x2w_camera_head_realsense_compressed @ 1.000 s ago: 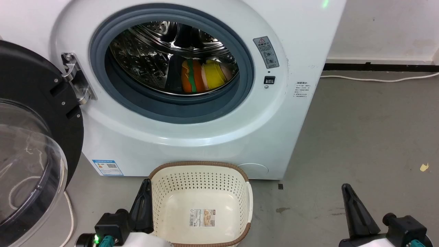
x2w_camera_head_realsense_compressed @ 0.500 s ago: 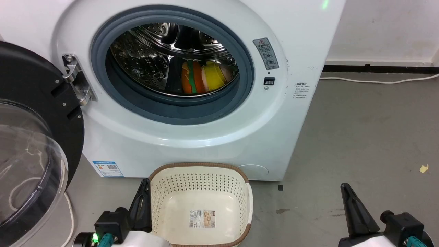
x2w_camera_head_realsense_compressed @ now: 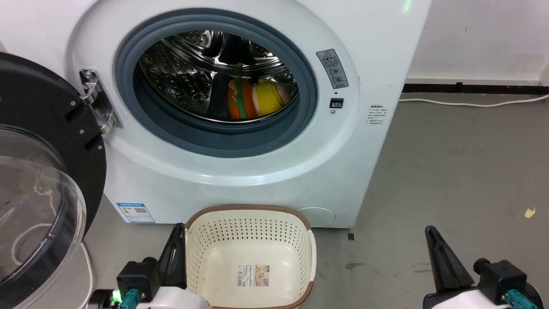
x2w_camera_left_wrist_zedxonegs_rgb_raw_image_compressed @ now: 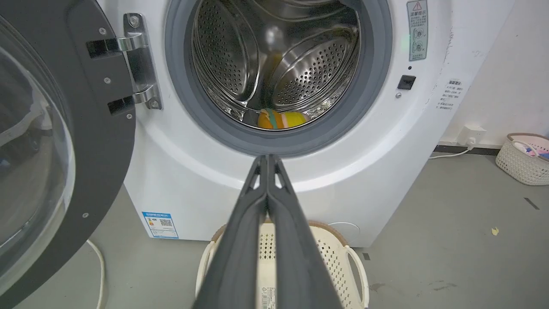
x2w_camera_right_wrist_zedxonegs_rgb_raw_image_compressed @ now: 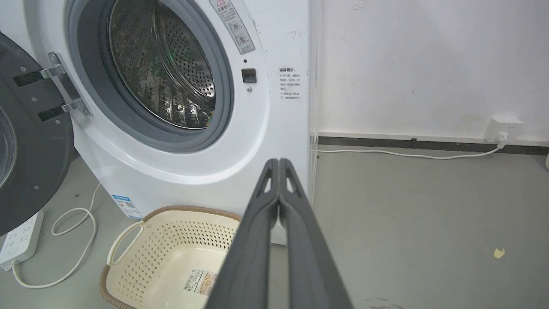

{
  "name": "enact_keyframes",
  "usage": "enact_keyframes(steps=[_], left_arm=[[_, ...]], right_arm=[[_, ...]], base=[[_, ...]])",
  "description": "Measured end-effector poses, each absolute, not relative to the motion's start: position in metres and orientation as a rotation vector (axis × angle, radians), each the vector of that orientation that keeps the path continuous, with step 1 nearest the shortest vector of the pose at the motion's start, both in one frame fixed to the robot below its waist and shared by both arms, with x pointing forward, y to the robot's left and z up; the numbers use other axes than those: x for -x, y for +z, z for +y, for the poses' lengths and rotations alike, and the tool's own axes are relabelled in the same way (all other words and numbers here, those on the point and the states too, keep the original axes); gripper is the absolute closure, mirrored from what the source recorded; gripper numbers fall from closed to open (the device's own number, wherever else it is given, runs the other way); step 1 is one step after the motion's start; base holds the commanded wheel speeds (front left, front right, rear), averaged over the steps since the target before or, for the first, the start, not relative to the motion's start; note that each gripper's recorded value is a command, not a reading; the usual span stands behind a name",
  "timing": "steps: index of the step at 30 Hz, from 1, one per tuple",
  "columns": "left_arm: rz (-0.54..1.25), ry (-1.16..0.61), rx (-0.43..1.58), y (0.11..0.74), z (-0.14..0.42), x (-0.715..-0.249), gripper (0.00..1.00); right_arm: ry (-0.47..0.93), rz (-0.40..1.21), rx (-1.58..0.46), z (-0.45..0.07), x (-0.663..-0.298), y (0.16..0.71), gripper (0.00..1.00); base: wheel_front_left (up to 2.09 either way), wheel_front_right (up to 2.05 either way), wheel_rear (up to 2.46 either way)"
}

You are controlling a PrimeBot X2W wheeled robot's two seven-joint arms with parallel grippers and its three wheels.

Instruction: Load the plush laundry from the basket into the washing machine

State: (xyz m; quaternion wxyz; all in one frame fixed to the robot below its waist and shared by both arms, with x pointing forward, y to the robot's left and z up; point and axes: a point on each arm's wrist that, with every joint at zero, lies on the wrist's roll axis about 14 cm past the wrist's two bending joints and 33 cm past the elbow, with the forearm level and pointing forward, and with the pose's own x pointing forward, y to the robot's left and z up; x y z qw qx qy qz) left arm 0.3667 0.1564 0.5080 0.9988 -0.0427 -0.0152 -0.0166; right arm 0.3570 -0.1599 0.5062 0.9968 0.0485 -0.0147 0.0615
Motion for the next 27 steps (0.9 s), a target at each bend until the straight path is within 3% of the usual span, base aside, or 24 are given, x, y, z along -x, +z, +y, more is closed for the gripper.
enact_keyframes(steps=[27], left_arm=[[-0.02, -0.023, 0.04, 0.5143, 0.1634, -0.3689, 1.0]], right_arm=[[0.129, -0.008, -0.045, -0.1596, -0.3611, 0.5103, 1.0]], base=[[0.0, 0.0, 0.0]])
